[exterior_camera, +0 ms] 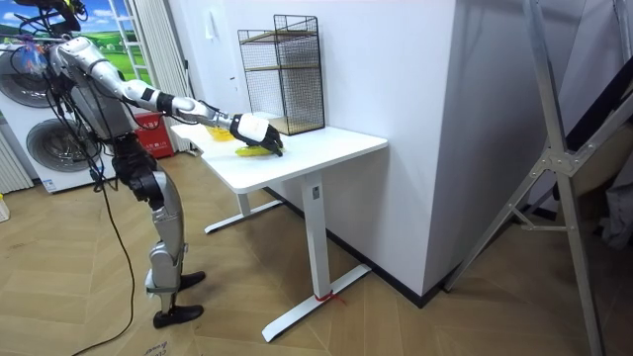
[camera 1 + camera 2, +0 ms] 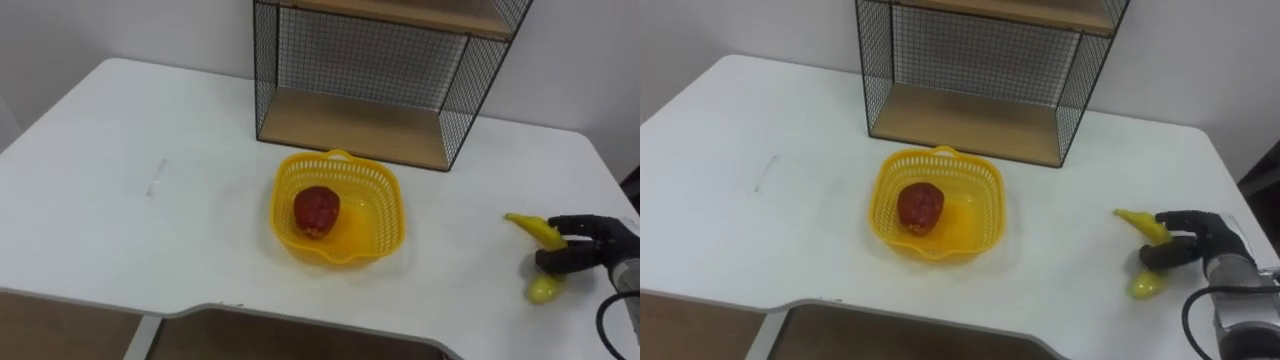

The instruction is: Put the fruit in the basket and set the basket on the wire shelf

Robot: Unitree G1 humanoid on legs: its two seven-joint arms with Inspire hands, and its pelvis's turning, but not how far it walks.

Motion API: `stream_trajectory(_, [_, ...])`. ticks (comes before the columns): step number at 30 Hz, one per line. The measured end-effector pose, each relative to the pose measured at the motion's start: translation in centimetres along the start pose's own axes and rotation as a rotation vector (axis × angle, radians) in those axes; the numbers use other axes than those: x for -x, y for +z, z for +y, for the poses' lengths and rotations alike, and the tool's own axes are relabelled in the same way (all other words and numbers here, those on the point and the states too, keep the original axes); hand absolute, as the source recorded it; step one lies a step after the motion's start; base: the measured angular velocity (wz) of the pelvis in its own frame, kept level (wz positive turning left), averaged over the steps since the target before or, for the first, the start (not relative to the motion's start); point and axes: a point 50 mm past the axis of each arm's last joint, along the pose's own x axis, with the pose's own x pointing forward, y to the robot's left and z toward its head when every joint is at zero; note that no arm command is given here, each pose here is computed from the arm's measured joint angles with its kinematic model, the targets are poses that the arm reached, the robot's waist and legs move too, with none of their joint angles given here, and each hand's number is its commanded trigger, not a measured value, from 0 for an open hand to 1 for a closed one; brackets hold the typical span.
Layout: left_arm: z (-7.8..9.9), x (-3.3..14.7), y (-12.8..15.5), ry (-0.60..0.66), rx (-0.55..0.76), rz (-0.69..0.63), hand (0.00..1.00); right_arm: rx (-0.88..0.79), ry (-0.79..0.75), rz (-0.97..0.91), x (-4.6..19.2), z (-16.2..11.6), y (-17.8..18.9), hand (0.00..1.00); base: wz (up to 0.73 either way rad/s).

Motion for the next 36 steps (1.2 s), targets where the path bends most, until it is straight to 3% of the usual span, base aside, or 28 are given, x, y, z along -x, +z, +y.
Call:
stream_trajectory(6, [0.2, 0.0, 0.4, 0.004, -0.001, -0.009, 0.00, 0.112, -0.009, 0.015, 0.1, 0.2, -0.2, 1.00, 0.00])
stream_trajectory(26, [0.5, -0.1, 1.8, 0.010, -0.034, -0.054, 0.00, 0.133, -0.035, 0.022, 0.1, 0.9, -0.1, 1.00, -0.01])
stream_trajectory(31, [0.6, -0.1, 2.7, 0.012, -0.033, -0.083, 0.00, 0.125, -0.034, -0.032, 0.2, 1.1, 1.5, 1.00, -0.10])
stream_trajectory(36, [0.4, 0.0, 3.6, 0.014, -0.032, -0.117, 0.00, 0.031, 0.005, -0.238, 1.3, 2.2, 5.9, 1.00, -0.12])
